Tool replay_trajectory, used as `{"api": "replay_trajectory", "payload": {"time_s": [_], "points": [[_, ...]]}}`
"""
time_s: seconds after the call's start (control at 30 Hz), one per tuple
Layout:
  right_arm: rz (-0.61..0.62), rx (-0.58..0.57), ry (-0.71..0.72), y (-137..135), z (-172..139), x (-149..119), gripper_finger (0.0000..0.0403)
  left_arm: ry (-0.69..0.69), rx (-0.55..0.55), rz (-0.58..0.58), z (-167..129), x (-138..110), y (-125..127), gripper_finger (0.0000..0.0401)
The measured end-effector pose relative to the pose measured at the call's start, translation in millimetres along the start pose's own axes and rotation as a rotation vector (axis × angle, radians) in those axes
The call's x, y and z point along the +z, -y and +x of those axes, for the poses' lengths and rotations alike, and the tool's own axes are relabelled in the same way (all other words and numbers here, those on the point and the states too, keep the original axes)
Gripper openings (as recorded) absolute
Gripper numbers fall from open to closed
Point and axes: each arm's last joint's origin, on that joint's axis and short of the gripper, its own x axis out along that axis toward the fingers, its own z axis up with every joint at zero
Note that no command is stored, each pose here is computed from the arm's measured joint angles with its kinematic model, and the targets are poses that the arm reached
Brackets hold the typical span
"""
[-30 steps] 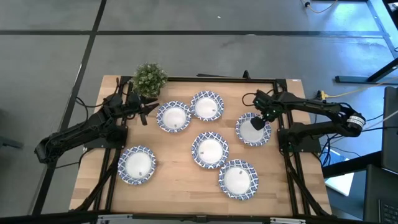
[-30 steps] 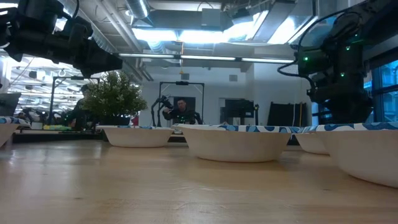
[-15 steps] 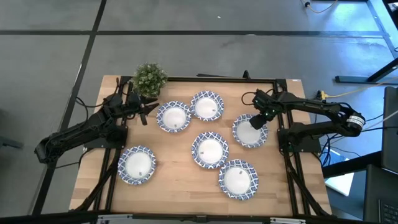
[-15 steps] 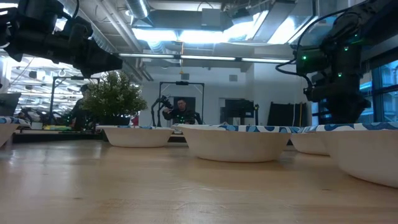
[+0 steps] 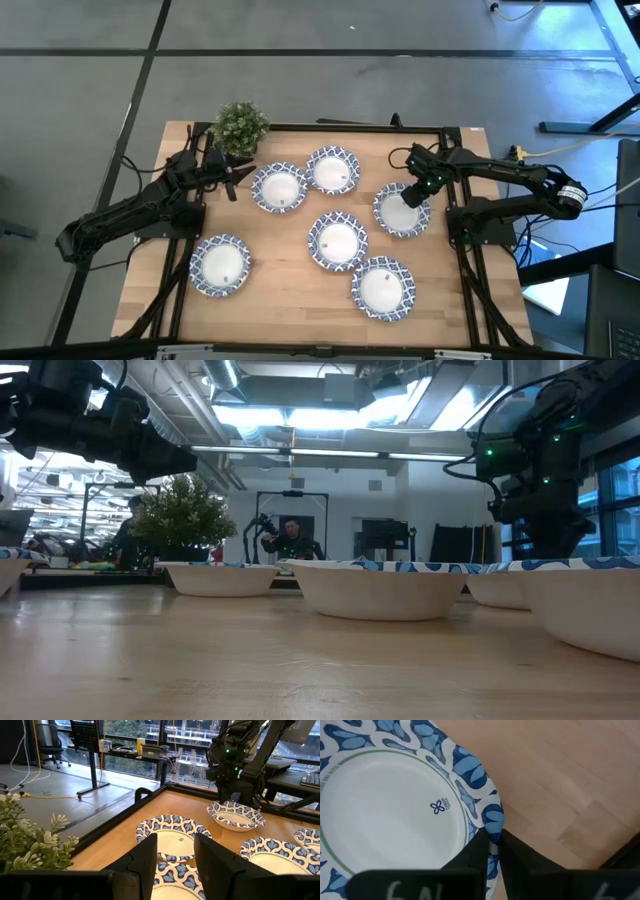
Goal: Nest bowls inside each other
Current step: Stack the white bowl on the white bowl
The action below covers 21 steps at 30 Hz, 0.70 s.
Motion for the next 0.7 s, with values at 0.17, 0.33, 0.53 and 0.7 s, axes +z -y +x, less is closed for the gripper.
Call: {"api": "replay_trajectory", "payload": {"time_s": [0.17, 0.33, 0.53, 0.7], "points": [[0.000, 0.037, 0.007, -2.1, -3.5, 2.9, 0.0040, 0.000, 0.000, 0.000, 0.0, 0.0, 0.0, 0.0124], [-0.011, 0.064, 0.076, -7.5, -20.9, 16.2, 0.0039, 0.000, 0.000, 0.000, 0.0, 0.0, 0.0, 0.0124], [-0.048, 0.105, 0.196, -15.4, -51.2, 35.6, 0.0039, 0.000, 0.000, 0.000, 0.0, -0.1, 0.0, 0.0124], [-0.067, 0.121, 0.310, -21.3, -79.0, 52.1, 0.0039, 0.000, 0.000, 0.000, 0.0, 0.0, 0.0, 0.0124]]}}
